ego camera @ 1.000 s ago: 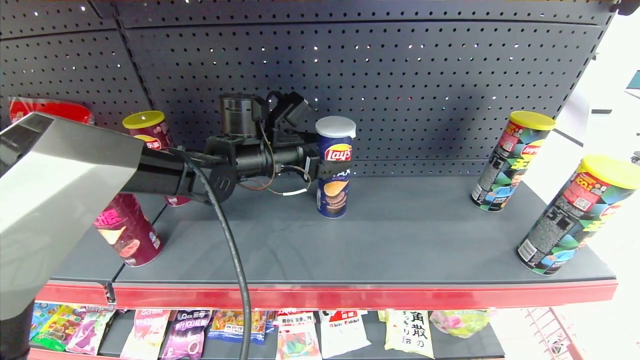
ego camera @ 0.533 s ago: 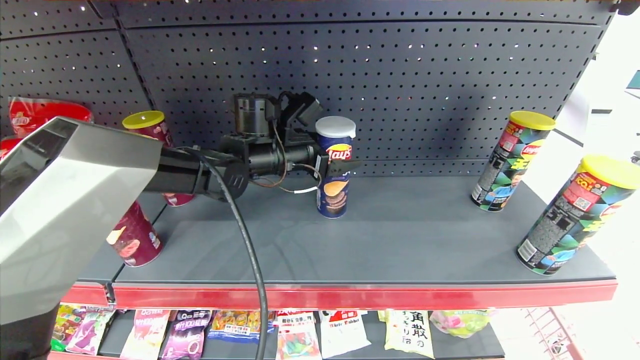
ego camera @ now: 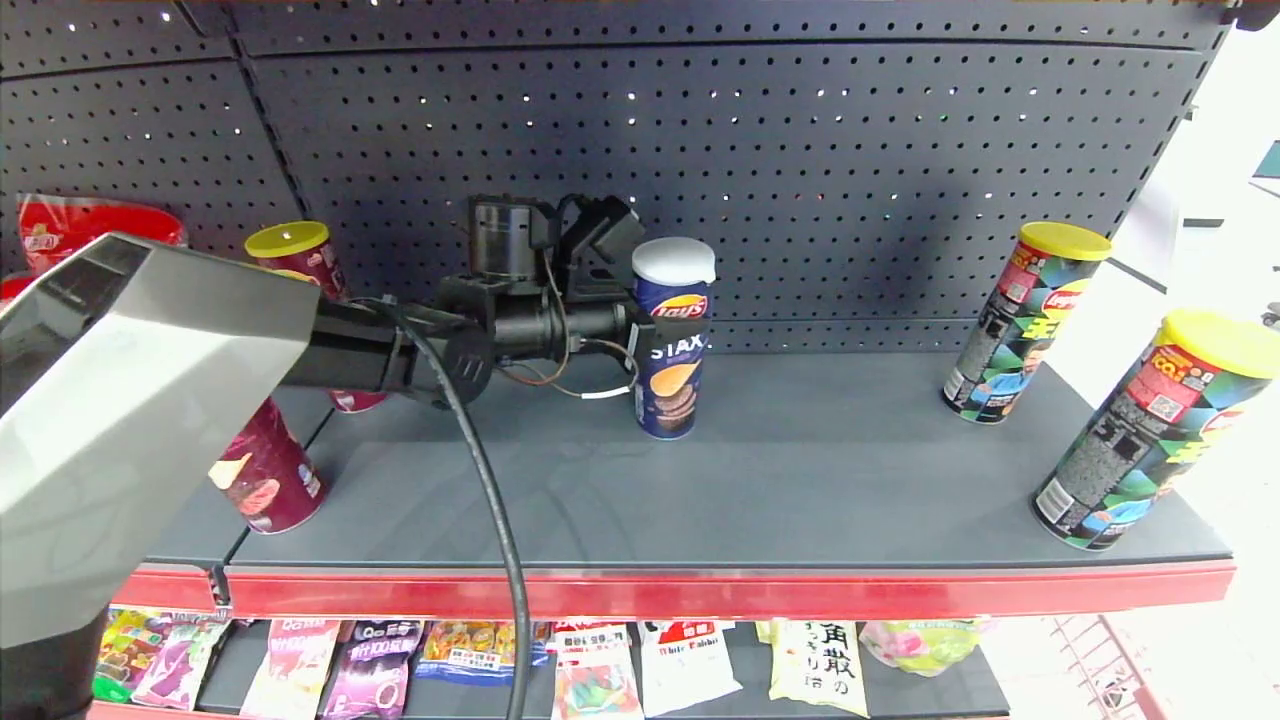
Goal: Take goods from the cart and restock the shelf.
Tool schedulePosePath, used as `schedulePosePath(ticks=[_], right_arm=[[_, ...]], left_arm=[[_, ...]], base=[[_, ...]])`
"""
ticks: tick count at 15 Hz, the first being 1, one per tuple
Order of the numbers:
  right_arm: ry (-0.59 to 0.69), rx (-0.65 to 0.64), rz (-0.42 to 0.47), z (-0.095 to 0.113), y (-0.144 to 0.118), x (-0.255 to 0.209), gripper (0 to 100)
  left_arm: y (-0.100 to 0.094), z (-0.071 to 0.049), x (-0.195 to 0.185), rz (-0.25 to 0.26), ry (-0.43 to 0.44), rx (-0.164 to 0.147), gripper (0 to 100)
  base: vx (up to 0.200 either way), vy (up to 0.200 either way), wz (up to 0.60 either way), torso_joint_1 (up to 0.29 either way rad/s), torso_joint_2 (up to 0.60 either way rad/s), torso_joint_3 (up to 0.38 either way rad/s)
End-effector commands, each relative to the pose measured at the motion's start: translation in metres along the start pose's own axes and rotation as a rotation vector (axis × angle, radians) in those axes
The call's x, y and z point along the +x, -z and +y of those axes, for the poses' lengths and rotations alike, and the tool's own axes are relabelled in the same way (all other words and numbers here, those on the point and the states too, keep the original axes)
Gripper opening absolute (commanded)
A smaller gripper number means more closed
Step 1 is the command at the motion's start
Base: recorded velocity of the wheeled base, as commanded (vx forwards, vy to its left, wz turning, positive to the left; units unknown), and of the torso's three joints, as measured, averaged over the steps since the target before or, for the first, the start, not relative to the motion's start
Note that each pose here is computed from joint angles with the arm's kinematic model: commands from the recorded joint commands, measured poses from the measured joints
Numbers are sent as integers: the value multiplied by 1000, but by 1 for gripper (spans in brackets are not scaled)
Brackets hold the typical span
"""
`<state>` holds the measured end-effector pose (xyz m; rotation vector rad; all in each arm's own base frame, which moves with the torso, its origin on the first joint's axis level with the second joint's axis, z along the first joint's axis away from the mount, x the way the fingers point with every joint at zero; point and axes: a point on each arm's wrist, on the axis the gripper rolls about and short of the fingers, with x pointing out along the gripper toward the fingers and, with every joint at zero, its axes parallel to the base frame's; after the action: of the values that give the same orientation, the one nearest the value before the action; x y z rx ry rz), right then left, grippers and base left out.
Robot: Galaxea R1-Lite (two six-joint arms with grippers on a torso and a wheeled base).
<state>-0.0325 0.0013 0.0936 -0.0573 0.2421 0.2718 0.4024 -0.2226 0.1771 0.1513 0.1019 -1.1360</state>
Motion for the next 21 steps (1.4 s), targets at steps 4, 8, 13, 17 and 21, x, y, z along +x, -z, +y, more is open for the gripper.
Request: schedulePosePath(ticks=[4,8,13,17,21], right_arm=[[-1,0,0,0,0,0,0],[-1,-2,0,0,0,0,0],[-1,-2,0,0,0,0,0],[-1,-2,0,0,0,0,0],[-1,-2,0,0,0,0,0]], left_arm=[[-28,-13,-67,0,76,-33,0],[-19,-33,-93,15,169,-42,0],[-3,-46,-88,37,241,-1,0],[2,-55,-81,55,268,-12,0],[9,-60,-78,62,282,-13,0]], base=[[0,0,0,0,0,0],[0,0,0,0,0,0],[0,0,0,0,0,0],[0,0,0,0,0,0],[0,0,0,0,0,0]])
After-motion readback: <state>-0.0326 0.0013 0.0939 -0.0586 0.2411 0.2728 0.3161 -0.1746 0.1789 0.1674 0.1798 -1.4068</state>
